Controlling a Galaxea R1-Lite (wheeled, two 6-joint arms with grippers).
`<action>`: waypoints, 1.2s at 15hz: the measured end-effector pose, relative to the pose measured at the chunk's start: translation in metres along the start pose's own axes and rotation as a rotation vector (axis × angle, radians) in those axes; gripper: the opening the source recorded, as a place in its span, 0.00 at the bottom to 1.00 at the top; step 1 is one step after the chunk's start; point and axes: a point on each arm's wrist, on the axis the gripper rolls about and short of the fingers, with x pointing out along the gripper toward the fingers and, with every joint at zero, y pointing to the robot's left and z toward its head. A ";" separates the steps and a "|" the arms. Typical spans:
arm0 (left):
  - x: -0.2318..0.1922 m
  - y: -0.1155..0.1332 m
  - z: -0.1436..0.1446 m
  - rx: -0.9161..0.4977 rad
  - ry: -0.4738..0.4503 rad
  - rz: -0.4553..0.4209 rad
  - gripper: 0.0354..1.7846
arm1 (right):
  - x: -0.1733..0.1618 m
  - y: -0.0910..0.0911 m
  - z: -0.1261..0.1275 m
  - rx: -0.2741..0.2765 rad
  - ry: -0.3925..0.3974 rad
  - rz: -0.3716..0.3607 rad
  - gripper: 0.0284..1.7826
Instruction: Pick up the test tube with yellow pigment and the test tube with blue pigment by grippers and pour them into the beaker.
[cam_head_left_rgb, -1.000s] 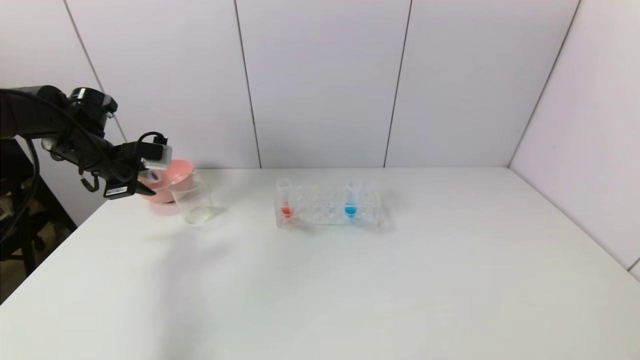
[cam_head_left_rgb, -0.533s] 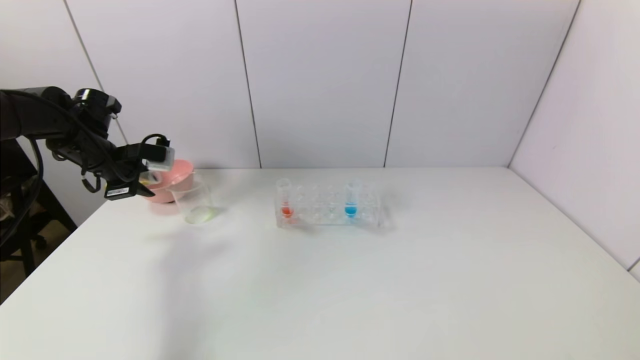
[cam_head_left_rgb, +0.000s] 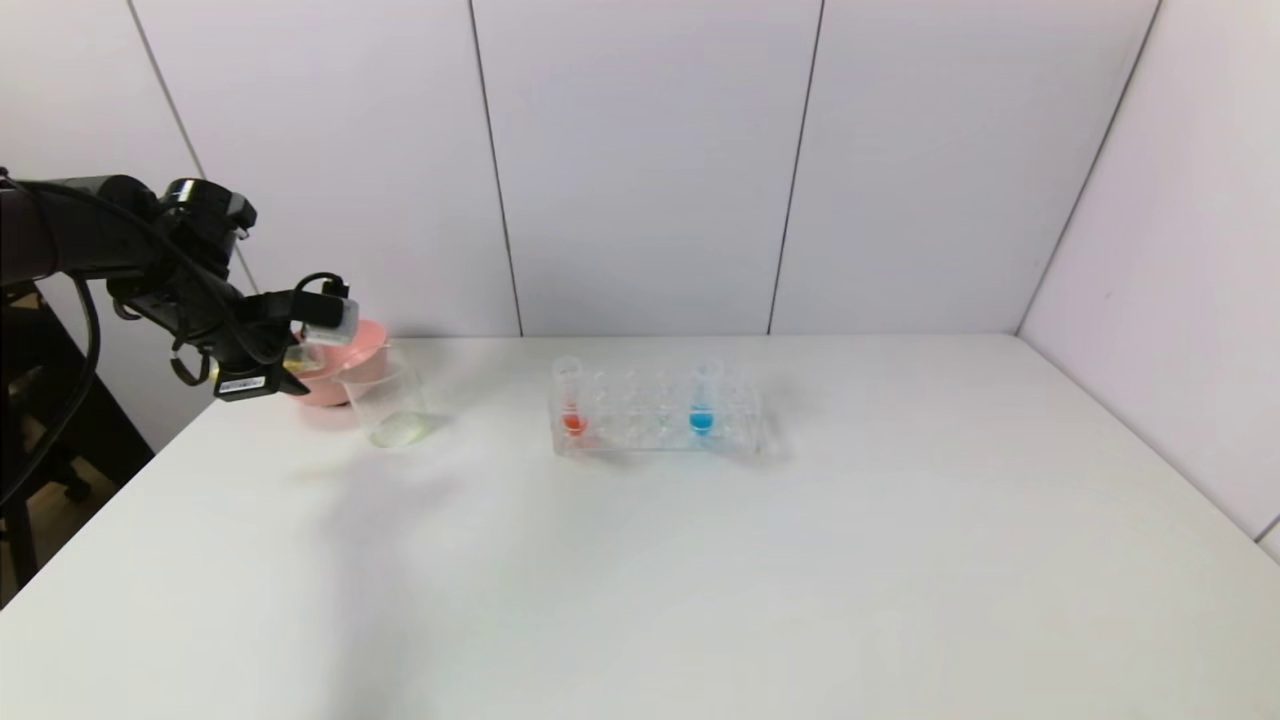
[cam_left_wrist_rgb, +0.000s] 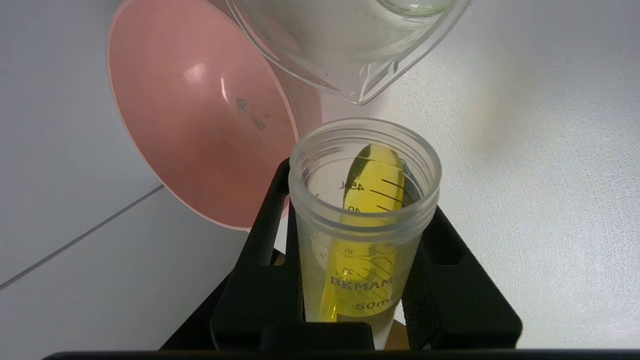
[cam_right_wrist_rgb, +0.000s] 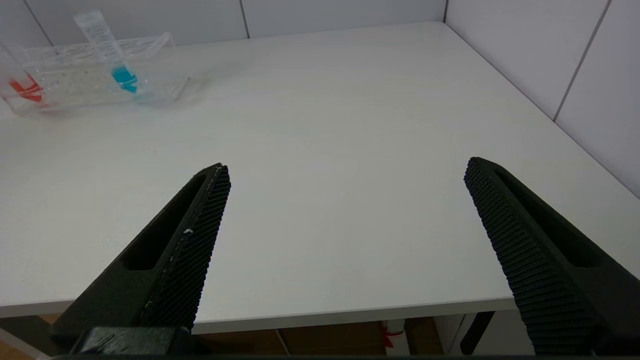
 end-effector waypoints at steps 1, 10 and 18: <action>0.001 0.000 0.000 -0.004 0.001 -0.002 0.29 | 0.000 0.000 0.000 0.000 0.000 0.000 0.96; 0.009 -0.002 0.005 -0.042 0.038 -0.016 0.29 | 0.000 0.000 0.000 0.000 0.000 0.000 0.96; 0.010 -0.001 0.007 -0.035 0.088 -0.003 0.29 | 0.000 0.000 0.000 0.000 0.000 0.000 0.96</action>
